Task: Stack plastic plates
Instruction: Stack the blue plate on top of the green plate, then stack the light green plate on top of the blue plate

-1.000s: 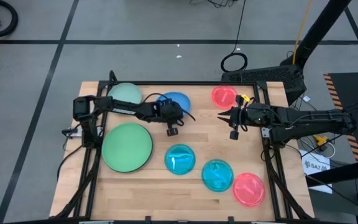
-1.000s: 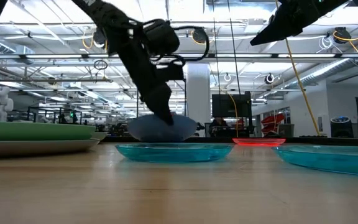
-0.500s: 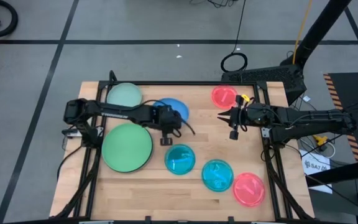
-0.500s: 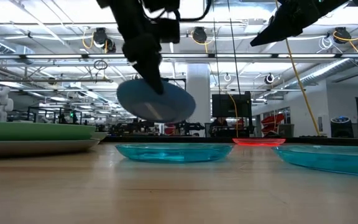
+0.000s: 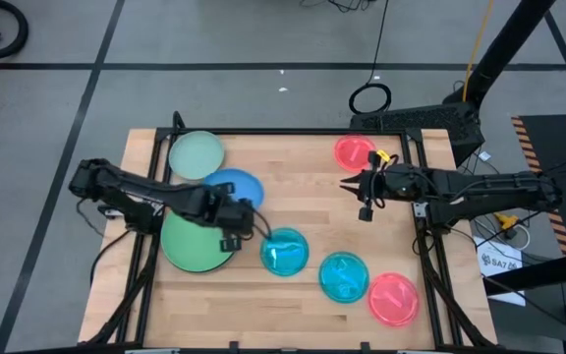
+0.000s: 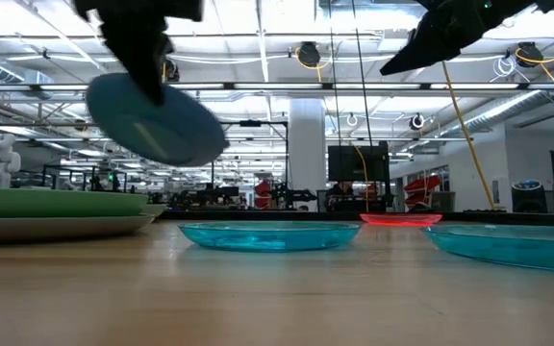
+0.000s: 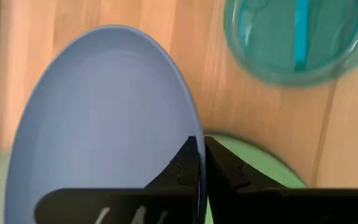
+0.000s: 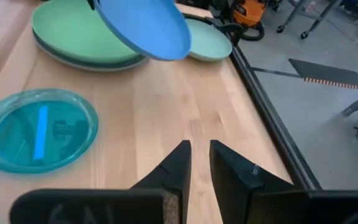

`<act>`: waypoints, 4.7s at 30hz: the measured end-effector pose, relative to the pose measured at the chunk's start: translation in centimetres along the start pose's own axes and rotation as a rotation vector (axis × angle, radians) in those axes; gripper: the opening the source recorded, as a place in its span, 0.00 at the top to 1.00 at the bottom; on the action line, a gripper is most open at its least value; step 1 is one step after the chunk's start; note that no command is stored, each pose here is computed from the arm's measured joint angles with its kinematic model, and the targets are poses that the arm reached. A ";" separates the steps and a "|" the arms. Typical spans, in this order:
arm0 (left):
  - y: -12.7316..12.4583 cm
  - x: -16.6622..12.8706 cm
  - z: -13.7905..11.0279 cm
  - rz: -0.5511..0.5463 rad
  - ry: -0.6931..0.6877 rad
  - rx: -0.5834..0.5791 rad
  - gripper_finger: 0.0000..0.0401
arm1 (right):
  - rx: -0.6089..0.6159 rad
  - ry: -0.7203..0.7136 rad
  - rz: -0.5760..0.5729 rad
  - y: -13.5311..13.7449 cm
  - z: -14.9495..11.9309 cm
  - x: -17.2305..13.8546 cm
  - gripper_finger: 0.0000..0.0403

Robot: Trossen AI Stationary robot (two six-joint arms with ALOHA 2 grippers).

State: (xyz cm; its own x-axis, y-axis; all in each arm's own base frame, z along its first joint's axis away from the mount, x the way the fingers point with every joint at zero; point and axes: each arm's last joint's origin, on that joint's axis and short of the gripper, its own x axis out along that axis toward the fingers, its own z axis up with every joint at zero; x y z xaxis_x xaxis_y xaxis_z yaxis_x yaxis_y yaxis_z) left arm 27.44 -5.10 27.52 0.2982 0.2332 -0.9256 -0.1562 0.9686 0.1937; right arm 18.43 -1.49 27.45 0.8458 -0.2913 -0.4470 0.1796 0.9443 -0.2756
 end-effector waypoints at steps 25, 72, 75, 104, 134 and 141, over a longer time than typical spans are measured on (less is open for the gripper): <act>-4.8 2.5 -9.5 0.149 0.109 -0.028 0.95 | -0.021 -0.061 -0.012 -0.1 0.6 0.1 0.87; -1.9 0.2 -4.1 0.059 0.022 0.033 0.63 | 0.023 -0.086 -0.013 0.2 1.0 1.2 0.87; -0.4 0.6 -3.5 0.101 0.030 0.121 0.63 | 0.057 -0.046 -0.005 0.5 0.7 2.2 0.87; 18.0 5.4 -2.2 0.084 -0.067 -0.119 0.63 | 0.077 0.114 -0.027 1.1 -1.3 7.9 0.87; 24.7 12.8 -7.1 0.067 0.322 -0.551 0.63 | 0.123 0.119 -0.129 -1.9 -1.6 7.8 0.87; 24.2 13.0 -6.6 0.063 0.312 -0.550 0.63 | 0.130 0.124 -0.140 -2.2 -1.7 7.8 0.87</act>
State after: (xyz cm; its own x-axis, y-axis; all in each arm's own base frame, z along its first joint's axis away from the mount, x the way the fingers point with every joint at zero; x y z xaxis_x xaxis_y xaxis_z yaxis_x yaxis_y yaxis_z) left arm 21.30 20.74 18.05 -0.0029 0.1718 -0.9851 -0.6500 0.7483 0.1324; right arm 23.77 -6.16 23.09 0.7408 -0.4304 -0.5158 0.3614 0.9026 -0.2341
